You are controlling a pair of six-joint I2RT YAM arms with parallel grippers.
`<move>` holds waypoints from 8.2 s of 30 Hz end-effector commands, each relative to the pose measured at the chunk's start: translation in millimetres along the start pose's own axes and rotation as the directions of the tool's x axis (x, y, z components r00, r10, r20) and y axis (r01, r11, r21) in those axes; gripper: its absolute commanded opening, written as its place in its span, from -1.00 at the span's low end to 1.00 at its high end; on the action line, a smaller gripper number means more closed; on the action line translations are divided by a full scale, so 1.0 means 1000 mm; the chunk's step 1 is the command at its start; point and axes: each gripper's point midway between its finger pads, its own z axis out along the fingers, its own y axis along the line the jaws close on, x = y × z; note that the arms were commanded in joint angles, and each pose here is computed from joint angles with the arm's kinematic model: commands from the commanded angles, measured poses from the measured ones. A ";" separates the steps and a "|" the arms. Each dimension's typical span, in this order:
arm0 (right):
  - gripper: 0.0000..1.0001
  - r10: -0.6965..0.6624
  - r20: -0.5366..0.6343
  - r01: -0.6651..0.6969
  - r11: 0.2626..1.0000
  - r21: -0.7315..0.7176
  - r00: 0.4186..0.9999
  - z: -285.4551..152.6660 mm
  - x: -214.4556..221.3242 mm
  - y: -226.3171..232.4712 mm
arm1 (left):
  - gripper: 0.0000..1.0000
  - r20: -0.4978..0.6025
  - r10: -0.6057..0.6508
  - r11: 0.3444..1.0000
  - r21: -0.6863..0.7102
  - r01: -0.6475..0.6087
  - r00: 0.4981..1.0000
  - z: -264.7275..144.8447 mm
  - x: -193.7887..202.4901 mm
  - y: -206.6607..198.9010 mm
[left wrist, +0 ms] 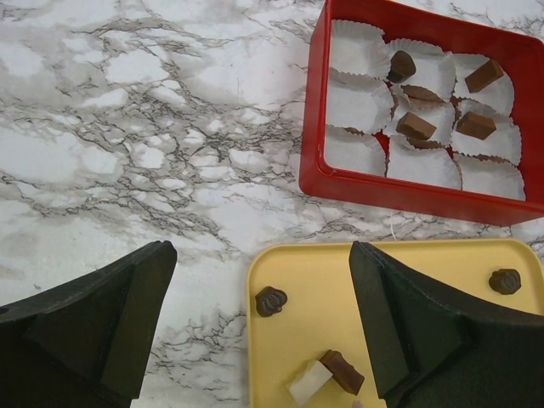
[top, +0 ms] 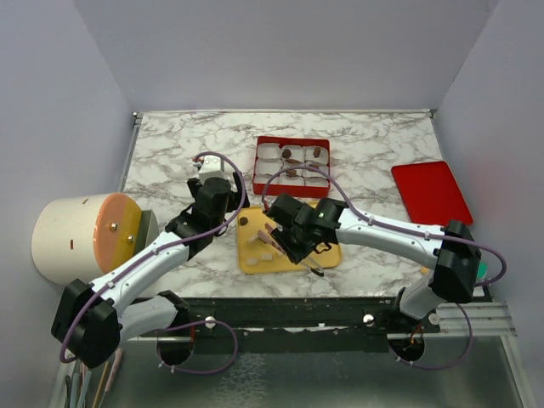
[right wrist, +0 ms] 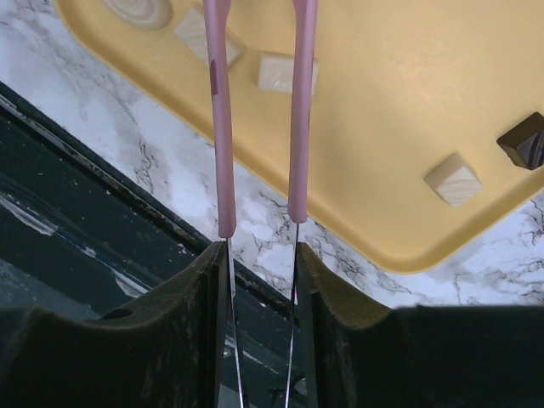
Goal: Pack the chocolate
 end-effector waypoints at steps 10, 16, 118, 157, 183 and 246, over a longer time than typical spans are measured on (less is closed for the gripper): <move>-0.20 -0.010 -0.030 0.009 1.000 -0.013 1.000 0.008 0.011 0.007 | 0.88 0.028 -0.026 1.000 -0.013 0.027 0.999 -0.004 -0.013 0.002; -0.19 -0.018 -0.034 0.018 1.000 -0.014 0.999 0.013 0.008 0.009 | 0.88 0.027 -0.028 0.999 -0.015 0.028 0.999 -0.004 -0.012 0.003; -0.79 0.228 0.220 -0.275 0.937 0.213 0.948 0.090 -0.209 -0.192 | 0.89 -0.010 -0.055 0.998 0.015 0.055 0.998 0.006 0.002 0.003; -0.46 0.239 0.292 -0.295 0.941 0.166 0.926 0.045 -0.210 -0.186 | 0.91 -0.009 -0.049 0.999 0.011 0.049 0.999 0.012 0.002 0.002; -0.32 0.042 0.155 -0.045 0.999 0.012 0.987 -0.003 -0.049 -0.029 | 0.92 0.024 -0.064 0.997 -0.044 0.065 0.998 0.001 -0.015 0.016; -0.04 -0.106 0.006 0.106 0.994 0.002 0.994 0.039 -0.035 0.018 | 0.95 0.021 -0.074 0.997 -0.026 0.075 0.997 -0.004 -0.016 0.018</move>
